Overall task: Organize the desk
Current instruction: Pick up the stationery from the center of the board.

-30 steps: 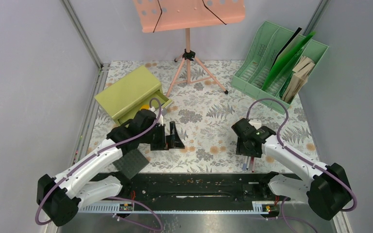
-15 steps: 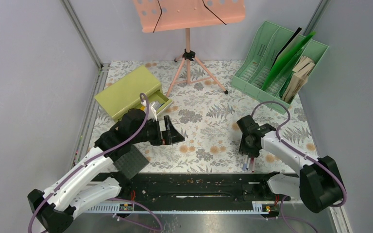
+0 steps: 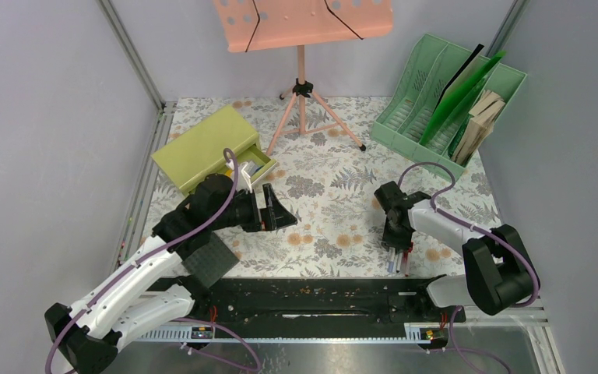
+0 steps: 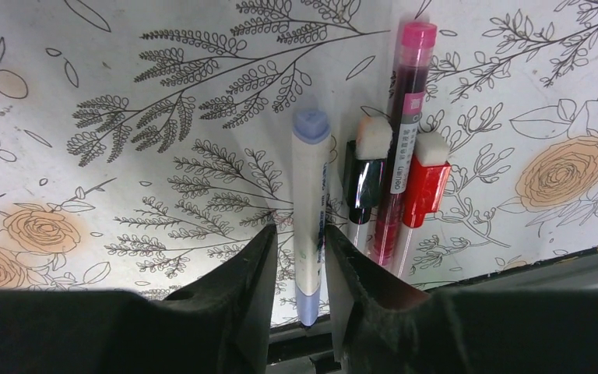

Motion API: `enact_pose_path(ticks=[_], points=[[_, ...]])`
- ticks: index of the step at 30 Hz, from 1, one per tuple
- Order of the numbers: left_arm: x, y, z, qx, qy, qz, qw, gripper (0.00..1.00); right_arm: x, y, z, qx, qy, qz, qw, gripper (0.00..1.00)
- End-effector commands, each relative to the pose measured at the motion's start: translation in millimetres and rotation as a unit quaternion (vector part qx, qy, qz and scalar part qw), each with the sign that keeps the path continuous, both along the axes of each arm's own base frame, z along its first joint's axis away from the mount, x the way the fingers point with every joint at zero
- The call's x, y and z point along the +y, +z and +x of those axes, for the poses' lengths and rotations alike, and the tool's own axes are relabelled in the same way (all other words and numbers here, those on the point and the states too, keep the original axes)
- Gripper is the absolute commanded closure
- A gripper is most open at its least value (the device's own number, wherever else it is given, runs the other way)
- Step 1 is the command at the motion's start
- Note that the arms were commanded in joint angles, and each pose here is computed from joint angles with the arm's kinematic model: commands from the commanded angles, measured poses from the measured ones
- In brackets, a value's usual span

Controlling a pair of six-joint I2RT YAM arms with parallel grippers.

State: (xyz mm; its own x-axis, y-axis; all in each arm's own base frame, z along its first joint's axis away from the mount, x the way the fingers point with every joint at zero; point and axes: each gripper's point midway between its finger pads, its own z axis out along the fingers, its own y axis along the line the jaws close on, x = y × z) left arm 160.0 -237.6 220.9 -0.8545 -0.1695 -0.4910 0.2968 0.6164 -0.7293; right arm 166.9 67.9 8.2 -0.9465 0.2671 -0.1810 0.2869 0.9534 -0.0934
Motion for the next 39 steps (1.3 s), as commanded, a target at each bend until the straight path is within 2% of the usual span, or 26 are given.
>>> enact_pose_path(ticks=[1,4,6,12,19,25,28,33,39], points=[[-5,15,5,-0.028,0.002,-0.025,0.999,0.01,4,4,7,-0.007,0.002,0.011,1.0,0.65],[-4,15,4,-0.029,0.002,-0.026,0.999,0.01,5,4,7,-0.007,0.004,0.014,1.0,0.68],[-3,13,4,-0.029,0.004,-0.026,0.999,0.01,5,3,7,-0.006,0.005,0.016,1.0,0.8],[2,10,3,-0.037,0.009,-0.021,0.999,0.01,5,4,7,-0.007,0.009,0.017,1.0,1.0],[22,2,7,-0.07,0.029,0.035,0.997,0.01,11,13,10,-0.023,0.032,0.038,0.999,1.0],[34,-9,11,-0.068,0.051,0.071,0.994,0.01,24,42,17,-0.066,0.049,0.083,0.993,1.0],[33,-14,10,-0.06,0.047,0.072,0.995,0.01,34,57,16,-0.084,0.049,0.12,0.988,1.0],[23,-25,6,-0.034,0.033,0.058,0.997,0.01,68,77,10,-0.111,0.049,0.225,0.967,1.0],[6,-41,1,0.008,0.003,0.036,0.999,0.01,92,90,5,-0.14,0.057,0.28,0.948,1.0]])
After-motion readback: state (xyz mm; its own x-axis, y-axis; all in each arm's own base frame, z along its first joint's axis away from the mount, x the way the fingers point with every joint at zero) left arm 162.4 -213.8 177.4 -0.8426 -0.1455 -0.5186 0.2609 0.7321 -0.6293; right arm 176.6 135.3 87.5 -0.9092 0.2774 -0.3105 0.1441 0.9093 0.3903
